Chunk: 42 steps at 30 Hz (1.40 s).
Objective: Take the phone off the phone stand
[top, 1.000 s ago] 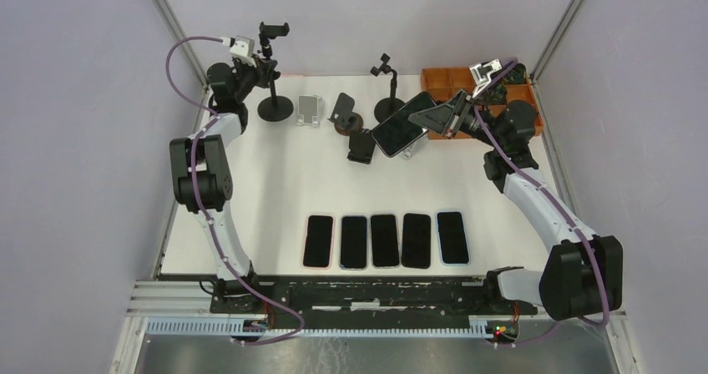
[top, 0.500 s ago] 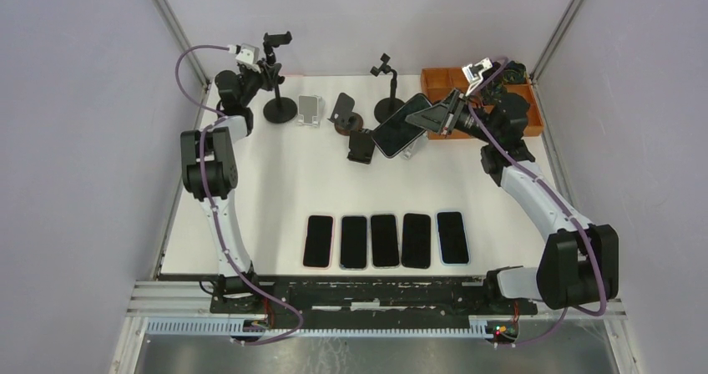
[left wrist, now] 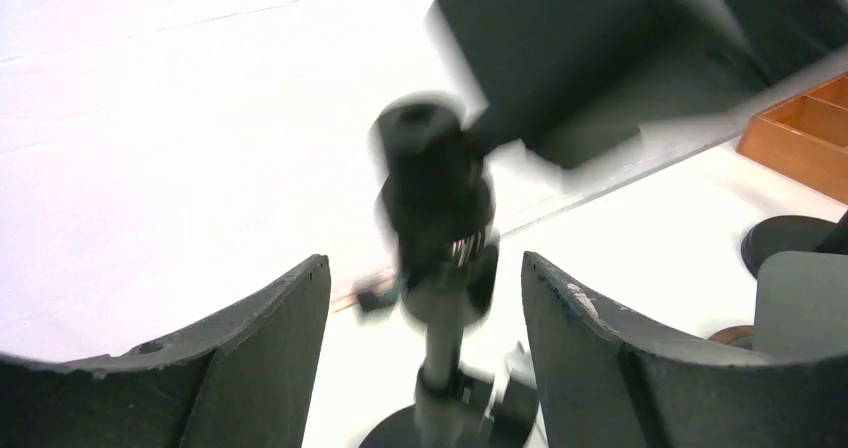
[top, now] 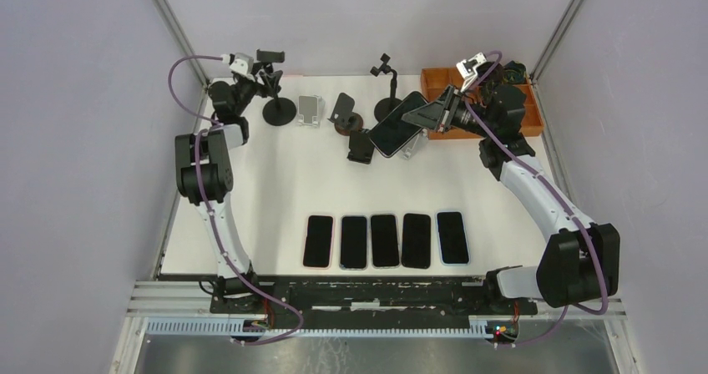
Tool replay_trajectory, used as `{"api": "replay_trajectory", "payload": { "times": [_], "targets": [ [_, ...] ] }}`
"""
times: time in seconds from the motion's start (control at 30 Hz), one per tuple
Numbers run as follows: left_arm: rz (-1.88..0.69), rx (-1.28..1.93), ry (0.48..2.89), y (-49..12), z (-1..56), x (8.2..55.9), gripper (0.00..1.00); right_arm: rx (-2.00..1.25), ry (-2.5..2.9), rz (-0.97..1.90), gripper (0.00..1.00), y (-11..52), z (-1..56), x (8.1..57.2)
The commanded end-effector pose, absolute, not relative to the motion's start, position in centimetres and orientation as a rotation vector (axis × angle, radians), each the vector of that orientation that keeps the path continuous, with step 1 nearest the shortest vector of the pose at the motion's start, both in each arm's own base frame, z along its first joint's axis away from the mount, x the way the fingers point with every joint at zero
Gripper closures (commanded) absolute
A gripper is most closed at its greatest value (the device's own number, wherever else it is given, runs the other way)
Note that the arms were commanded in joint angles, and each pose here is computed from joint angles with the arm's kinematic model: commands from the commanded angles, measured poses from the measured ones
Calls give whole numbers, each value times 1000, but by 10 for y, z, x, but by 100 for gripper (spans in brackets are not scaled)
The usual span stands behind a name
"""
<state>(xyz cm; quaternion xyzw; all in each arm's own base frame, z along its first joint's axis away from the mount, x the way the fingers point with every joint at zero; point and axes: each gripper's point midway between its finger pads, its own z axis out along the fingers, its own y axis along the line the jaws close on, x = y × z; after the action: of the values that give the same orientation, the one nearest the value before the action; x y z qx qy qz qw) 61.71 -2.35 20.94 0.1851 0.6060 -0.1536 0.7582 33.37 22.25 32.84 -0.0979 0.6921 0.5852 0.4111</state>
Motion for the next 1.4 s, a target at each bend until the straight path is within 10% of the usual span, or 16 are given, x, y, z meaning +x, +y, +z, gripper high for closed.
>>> {"api": "replay_trajectory", "payload": {
  "times": [0.0,0.1,1.13,1.37],
  "targets": [
    [-300,427,1201,-15,268,593,20,-330,1616,1439,100,223,371,324],
    [-320,433,1229,-15,267,584,1,-330,1615,1430,100,221,373,321],
    [-476,336,2100,29,197,384,0,-308,2557,-105,100,68,154,301],
    [-456,365,2066,24,208,373,0,-342,2496,231,100,121,144,324]
  ]
}}
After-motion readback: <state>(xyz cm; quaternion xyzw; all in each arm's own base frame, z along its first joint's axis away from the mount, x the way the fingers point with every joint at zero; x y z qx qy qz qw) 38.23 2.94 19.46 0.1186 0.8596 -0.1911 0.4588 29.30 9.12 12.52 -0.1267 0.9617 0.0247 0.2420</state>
